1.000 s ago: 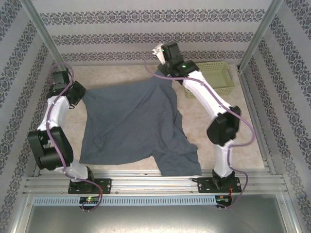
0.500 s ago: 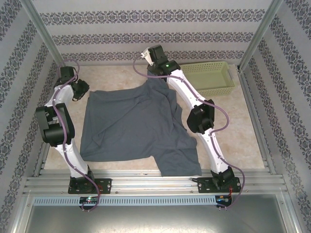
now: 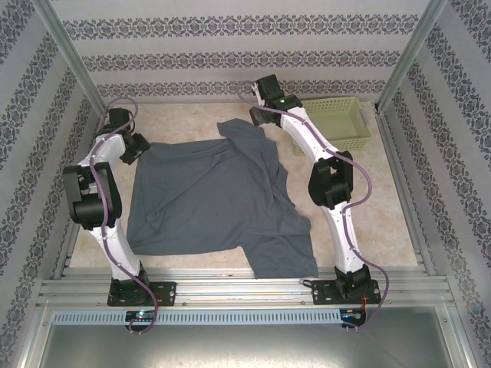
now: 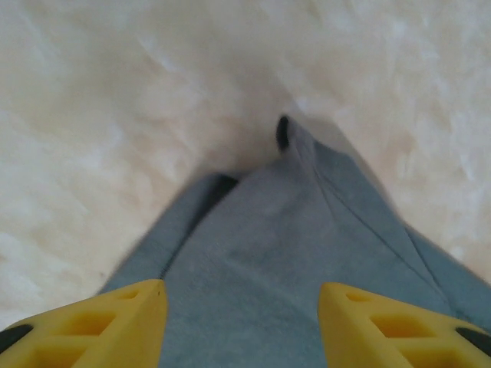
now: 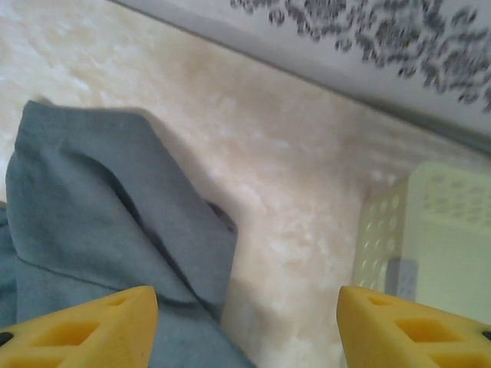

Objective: Fold the inside-out t-shirt

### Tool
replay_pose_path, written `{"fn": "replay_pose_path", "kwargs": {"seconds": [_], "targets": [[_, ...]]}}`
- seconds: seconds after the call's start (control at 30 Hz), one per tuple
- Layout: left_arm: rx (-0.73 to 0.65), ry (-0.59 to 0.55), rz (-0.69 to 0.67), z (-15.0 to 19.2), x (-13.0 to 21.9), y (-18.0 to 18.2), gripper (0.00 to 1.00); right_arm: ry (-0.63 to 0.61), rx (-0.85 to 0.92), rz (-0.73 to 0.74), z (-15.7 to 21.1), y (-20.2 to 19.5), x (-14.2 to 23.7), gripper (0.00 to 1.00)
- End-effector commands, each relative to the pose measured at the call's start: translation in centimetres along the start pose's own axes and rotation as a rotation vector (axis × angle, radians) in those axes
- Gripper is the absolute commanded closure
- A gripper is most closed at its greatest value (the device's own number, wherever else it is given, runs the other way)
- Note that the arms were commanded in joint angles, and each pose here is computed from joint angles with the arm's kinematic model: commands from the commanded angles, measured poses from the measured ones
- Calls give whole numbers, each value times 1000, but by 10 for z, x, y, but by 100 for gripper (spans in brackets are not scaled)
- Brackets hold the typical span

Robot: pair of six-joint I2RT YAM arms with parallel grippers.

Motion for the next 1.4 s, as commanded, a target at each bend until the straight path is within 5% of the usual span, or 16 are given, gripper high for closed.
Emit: {"fn": "replay_pose_path", "kwargs": {"seconds": [0.0, 0.53, 0.97, 1.03, 1.13, 1.37], "targets": [[-65, 14, -20, 1, -11, 6, 44, 34, -98, -52, 9, 10, 11, 37], [-205, 7, 70, -31, -52, -16, 51, 88, -143, -37, 54, -6, -2, 36], [-193, 11, 98, -40, -53, -24, 80, 110, -173, -5, 74, -19, 3, 36], [-187, 16, 70, -40, -50, -20, 79, 112, -174, -4, 76, -19, 5, 36], [-168, 3, -34, -38, -44, -5, 61, 112, -174, -5, 79, -20, 8, 36], [-129, 36, -16, -31, -62, -6, 52, 111, -188, -17, 87, -21, 16, 35]]}}
Point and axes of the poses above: each hand's point on the last joint's axis, 136 mm out from that joint toward the fingers, its own x axis back along the fingers, its own y axis along the line the jaws close on, z = x × y, the point moved 4 cm from there along x, back along the fingers, and after that the axes turned 13 degrees about -x, right-handed, at the moved point
